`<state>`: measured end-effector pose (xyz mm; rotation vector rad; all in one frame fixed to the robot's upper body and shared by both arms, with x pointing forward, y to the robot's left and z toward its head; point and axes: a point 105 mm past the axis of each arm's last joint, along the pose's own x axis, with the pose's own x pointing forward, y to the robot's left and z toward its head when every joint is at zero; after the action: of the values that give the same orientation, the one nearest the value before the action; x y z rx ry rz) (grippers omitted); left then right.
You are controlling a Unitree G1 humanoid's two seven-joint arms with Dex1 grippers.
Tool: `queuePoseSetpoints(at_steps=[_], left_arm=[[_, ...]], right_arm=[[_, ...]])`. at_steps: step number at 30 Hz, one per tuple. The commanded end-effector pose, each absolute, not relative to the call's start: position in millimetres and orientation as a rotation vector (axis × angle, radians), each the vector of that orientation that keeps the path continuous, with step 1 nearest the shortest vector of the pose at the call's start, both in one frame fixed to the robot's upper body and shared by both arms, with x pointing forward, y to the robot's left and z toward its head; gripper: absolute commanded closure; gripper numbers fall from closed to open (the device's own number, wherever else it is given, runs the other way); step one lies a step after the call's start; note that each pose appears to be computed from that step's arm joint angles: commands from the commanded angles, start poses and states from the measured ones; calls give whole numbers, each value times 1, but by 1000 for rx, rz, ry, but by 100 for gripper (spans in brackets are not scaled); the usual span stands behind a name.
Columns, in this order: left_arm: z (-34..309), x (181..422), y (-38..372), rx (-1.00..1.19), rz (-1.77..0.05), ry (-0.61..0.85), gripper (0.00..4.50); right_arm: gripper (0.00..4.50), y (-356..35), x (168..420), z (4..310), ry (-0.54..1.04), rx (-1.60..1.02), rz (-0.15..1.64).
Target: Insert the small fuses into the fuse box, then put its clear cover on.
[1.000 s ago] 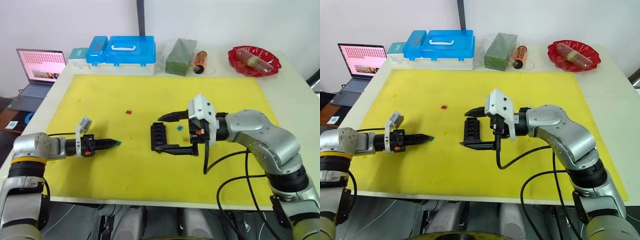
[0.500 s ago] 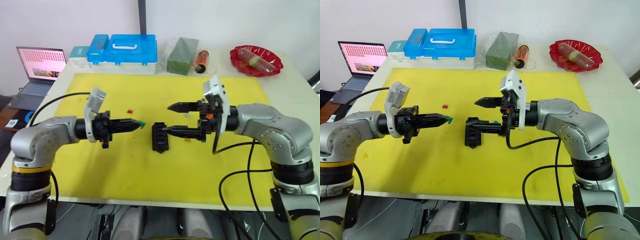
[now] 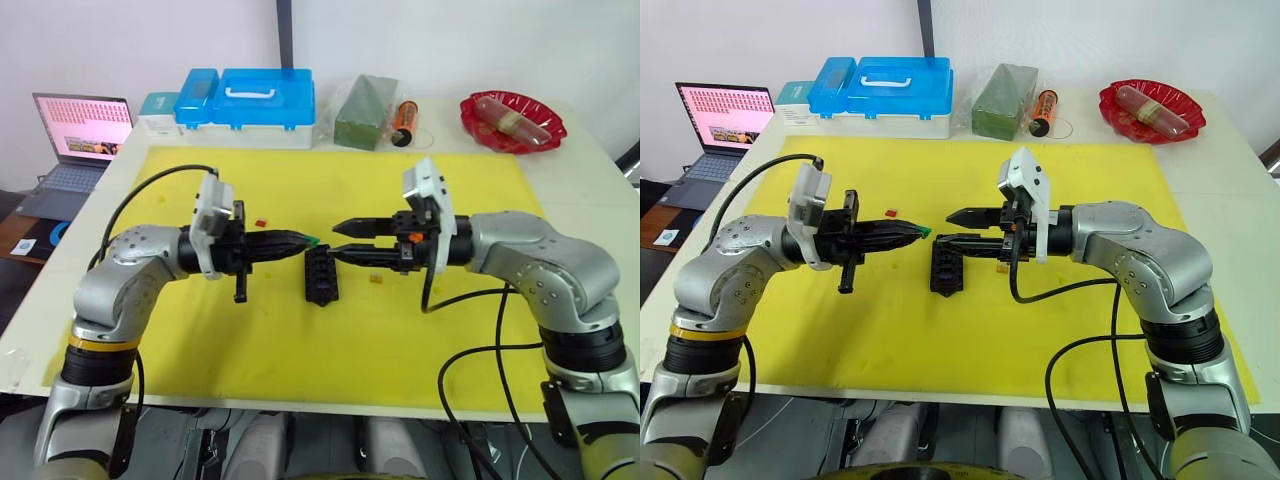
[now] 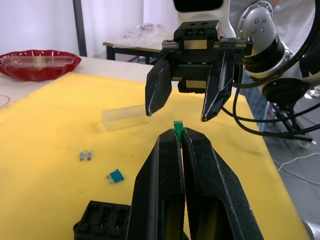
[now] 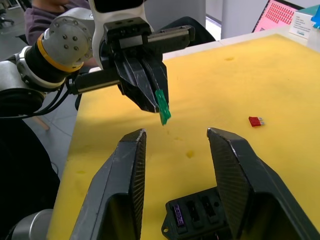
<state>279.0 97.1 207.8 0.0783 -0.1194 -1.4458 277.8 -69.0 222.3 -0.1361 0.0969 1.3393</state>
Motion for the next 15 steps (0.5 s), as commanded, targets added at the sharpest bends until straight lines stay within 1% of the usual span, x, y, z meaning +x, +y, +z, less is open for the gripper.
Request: queuePoseSetpoints(at_steps=[1,15], left_arm=[[217,278,96,114,-1454,-169,450],[218,276,92,134,-1477,-188,450]], right_arm=[[334,-64,271,234,37,-153,1364],[334,-60,269,233,40,-151,1370]])
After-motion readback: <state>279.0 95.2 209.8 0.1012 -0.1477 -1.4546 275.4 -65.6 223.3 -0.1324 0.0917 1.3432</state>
